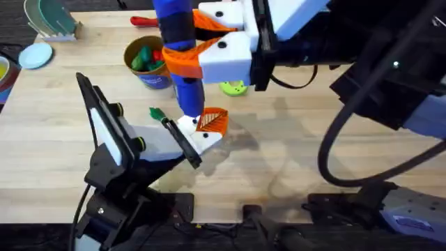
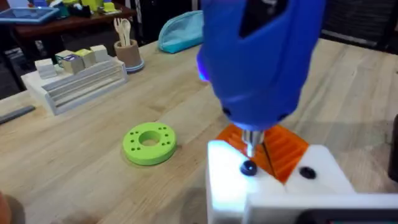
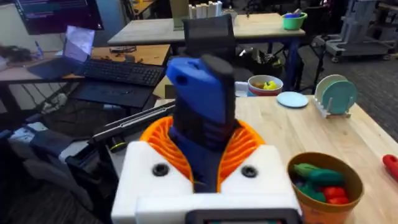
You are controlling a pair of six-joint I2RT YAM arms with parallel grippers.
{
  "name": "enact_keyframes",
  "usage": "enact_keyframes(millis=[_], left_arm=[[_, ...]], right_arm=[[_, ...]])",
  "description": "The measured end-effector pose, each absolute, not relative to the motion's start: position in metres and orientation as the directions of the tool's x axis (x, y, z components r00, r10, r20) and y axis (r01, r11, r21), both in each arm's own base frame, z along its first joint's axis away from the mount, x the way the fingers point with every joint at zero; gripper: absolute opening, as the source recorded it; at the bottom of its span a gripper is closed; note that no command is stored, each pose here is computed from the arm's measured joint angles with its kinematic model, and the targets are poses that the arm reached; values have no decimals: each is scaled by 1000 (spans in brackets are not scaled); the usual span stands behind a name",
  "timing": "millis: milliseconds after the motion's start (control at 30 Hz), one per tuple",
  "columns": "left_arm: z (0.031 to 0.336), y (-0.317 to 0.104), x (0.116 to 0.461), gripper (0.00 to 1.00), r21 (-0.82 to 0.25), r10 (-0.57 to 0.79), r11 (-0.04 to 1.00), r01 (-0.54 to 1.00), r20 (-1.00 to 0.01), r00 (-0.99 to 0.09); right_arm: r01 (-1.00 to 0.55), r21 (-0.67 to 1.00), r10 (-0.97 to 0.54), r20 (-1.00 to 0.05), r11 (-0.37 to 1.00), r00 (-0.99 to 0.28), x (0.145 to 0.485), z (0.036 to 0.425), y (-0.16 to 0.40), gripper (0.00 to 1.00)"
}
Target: Pick up the gripper from the table and insert it into the empty holder that is missing its gripper. Then pick up a screw, insert it into the mounting hole, and use the screwdriver to tighten it. Finally, clean up the table by picking up the vegetable and placing it into the bucket.
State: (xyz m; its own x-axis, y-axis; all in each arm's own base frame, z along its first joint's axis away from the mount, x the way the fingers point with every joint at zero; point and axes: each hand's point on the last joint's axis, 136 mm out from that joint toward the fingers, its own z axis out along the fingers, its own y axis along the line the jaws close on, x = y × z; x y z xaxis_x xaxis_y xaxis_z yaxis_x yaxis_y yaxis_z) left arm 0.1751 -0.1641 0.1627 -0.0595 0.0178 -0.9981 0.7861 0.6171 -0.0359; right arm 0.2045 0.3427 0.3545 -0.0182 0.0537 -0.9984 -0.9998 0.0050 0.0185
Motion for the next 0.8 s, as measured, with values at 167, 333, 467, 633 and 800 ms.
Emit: enact_keyframes(millis=[167, 333, 467, 633, 800], left_arm=[[162, -164, 175, 5, -36, 18, 617, 786, -998, -60], [163, -164, 175, 5, -36, 18, 617, 786, -998, -59], [163, -164, 175, 5, -36, 18, 617, 786, -998, -59], [163, -164, 175, 5, -36, 18, 617, 786, -998, -60], [163, -164, 175, 5, -36, 18, 617, 786, -998, -60]], right_arm=[[-1000, 16, 56, -998, 4, -16, 204, 355, 343, 141], [-1000, 16, 56, -998, 1, -15, 203, 355, 344, 141], [-1000, 18, 54, -998, 0, -18, 204, 353, 345, 141], [-1000, 28, 46, -999, -1, -28, 205, 349, 348, 141], [-1000, 28, 46, -999, -1, -28, 205, 349, 348, 141]])
